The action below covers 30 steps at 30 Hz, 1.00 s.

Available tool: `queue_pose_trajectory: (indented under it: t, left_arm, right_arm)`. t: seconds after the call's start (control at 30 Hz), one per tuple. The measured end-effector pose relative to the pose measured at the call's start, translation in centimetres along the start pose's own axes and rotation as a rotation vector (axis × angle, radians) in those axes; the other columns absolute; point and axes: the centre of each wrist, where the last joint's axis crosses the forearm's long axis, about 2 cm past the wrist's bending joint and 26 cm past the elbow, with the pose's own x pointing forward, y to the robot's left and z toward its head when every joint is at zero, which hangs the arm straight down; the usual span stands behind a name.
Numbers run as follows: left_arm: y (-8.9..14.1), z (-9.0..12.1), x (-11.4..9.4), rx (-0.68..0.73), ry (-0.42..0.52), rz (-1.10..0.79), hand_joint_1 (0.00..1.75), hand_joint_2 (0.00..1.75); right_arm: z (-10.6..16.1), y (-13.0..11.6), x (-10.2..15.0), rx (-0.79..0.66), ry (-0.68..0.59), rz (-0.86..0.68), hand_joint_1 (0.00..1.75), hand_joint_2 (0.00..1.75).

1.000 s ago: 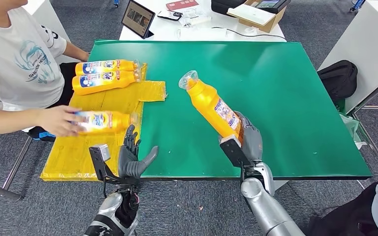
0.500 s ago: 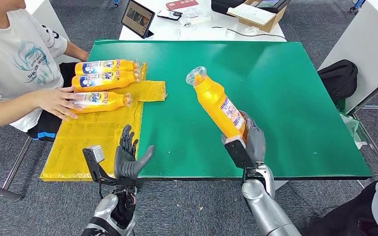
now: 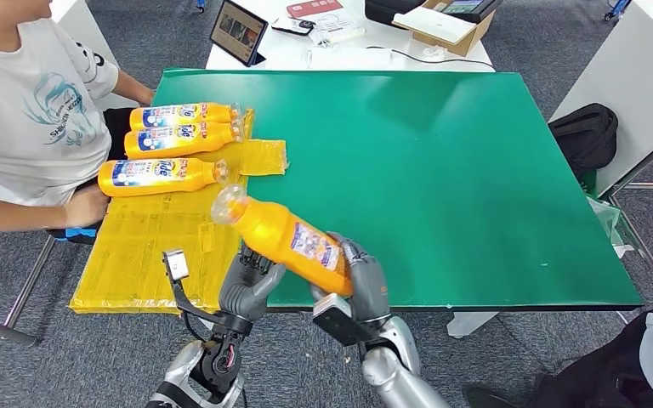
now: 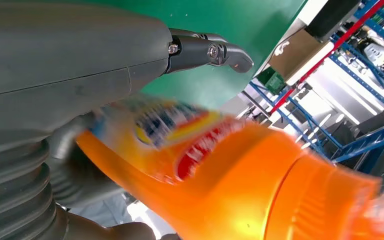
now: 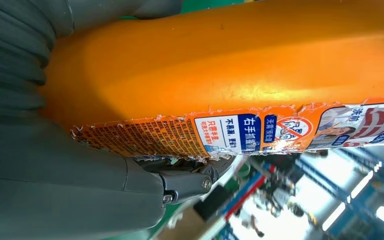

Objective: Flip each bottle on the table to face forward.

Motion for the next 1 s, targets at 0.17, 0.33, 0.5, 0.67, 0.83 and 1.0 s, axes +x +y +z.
queue_pose_trajectory:
  t: [0.17, 0.33, 0.5, 0.67, 0.83, 1.0]
  left_arm:
    - [-0.1, 0.1, -0.2, -0.012, 0.011, -0.002, 0.00, 1.75]
    - [-0.1, 0.3, -0.3, -0.019, 0.010, 0.007, 0.00, 1.75]
    - [0.4, 1.2, -0.7, 0.015, -0.026, 0.002, 0.00, 1.75]
    - [1.0, 2.0, -0.8, 0.063, -0.053, -0.009, 0.00, 1.75]
    - [1.2, 2.4, -0.9, 0.102, -0.071, -0.022, 1.47, 1.75]
    - [1.1, 2.8, -0.9, 0.146, -0.097, -0.032, 1.75, 1.75]
  right_arm:
    - [0.7, 1.9, 0.9, 0.047, -0.006, -0.033, 1.75, 1.75]
    - [1.2, 3.3, 1.5, 0.100, 0.004, -0.069, 1.75, 1.75]
    - [1.6, 4.8, 2.1, 0.182, 0.024, -0.104, 1.75, 1.75]
    - [2.0, 6.0, 2.5, 0.252, 0.026, -0.123, 1.75, 1.75]
    - [2.2, 6.5, 2.7, 0.282, 0.030, -0.129, 1.75, 1.75]
    - [2.2, 7.0, 2.9, 0.305, 0.042, -0.134, 1.75, 1.75]
